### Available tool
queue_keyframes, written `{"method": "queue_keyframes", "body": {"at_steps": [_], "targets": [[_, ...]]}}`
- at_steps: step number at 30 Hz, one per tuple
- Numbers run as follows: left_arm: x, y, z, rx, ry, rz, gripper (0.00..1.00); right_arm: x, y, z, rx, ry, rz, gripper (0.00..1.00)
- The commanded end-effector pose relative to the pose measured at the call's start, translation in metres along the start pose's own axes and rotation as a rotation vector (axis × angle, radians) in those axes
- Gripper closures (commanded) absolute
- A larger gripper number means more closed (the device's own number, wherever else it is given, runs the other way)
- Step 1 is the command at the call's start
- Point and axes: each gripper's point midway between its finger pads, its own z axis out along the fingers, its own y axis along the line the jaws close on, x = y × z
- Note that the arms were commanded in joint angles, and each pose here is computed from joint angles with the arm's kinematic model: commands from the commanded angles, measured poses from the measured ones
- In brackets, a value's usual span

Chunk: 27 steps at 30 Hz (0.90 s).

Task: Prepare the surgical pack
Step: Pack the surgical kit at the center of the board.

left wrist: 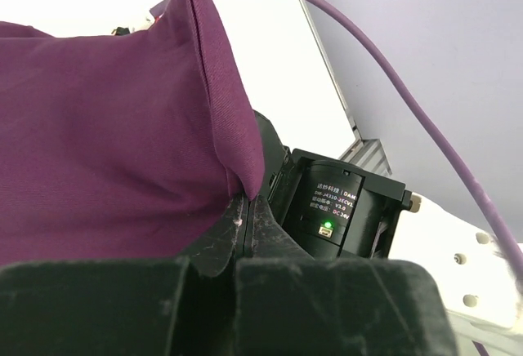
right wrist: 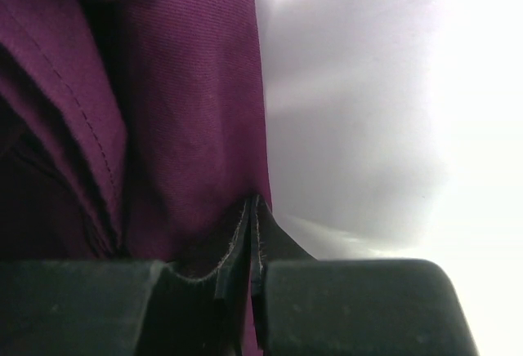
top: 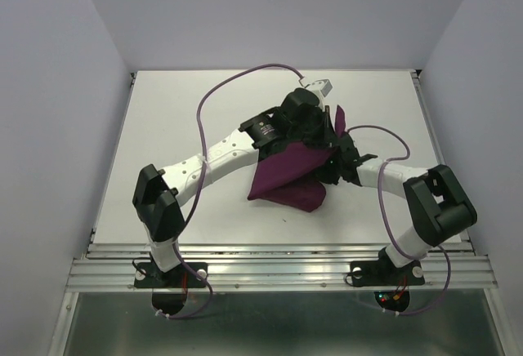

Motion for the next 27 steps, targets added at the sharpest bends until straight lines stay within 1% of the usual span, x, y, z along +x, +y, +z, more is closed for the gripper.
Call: {"method": "queue_keyframes", "body": {"at_steps": [1,4,6,7,8,9,10,11,13,15,19,22,27], "targets": [[-0.015,-0.065,-0.013,0.221,-0.058,-0.016,1.0,-0.014,0.062,-0.005,-0.174,-0.044,-0.022,0.93],[-0.018,-0.059,-0.015,0.193,-0.081,-0.016,1.0,-0.012,0.064,-0.007,-0.173,-0.045,-0.033,0.92],[-0.021,-0.045,-0.016,0.138,-0.086,-0.009,1.0,-0.017,0.054,-0.014,-0.128,-0.082,-0.039,0.91],[-0.023,-0.044,-0.018,0.137,-0.091,-0.006,1.0,-0.024,0.054,-0.018,-0.124,-0.115,-0.051,0.91],[-0.022,-0.037,-0.018,0.113,-0.088,-0.008,1.0,-0.026,0.045,-0.021,-0.085,-0.132,-0.059,0.89],[-0.026,-0.033,-0.021,0.102,-0.101,-0.005,1.0,-0.033,0.042,-0.031,-0.074,-0.179,-0.067,0.89],[-0.027,-0.029,-0.022,0.094,-0.105,-0.006,1.0,-0.037,0.034,-0.037,-0.049,-0.191,-0.074,0.88],[-0.029,-0.027,-0.026,0.092,-0.116,-0.006,1.0,-0.046,0.027,-0.047,-0.039,-0.231,-0.065,0.87],[-0.031,-0.021,-0.028,0.08,-0.125,-0.01,1.0,-0.048,0.017,-0.058,-0.01,-0.244,-0.081,0.85],[-0.033,-0.018,-0.03,0.074,-0.129,-0.01,1.0,-0.062,0.003,-0.075,0.032,-0.305,-0.081,0.84],[-0.034,-0.014,-0.029,0.066,-0.135,-0.012,1.0,-0.067,-0.032,-0.097,0.138,-0.346,-0.079,0.78],[-0.03,-0.014,-0.024,0.078,-0.121,-0.02,1.0,-0.069,-0.051,-0.104,0.187,-0.362,-0.065,0.73],[-0.023,-0.014,-0.014,0.097,-0.097,-0.041,1.0,-0.074,-0.075,-0.115,0.232,-0.393,-0.02,0.7]]}}
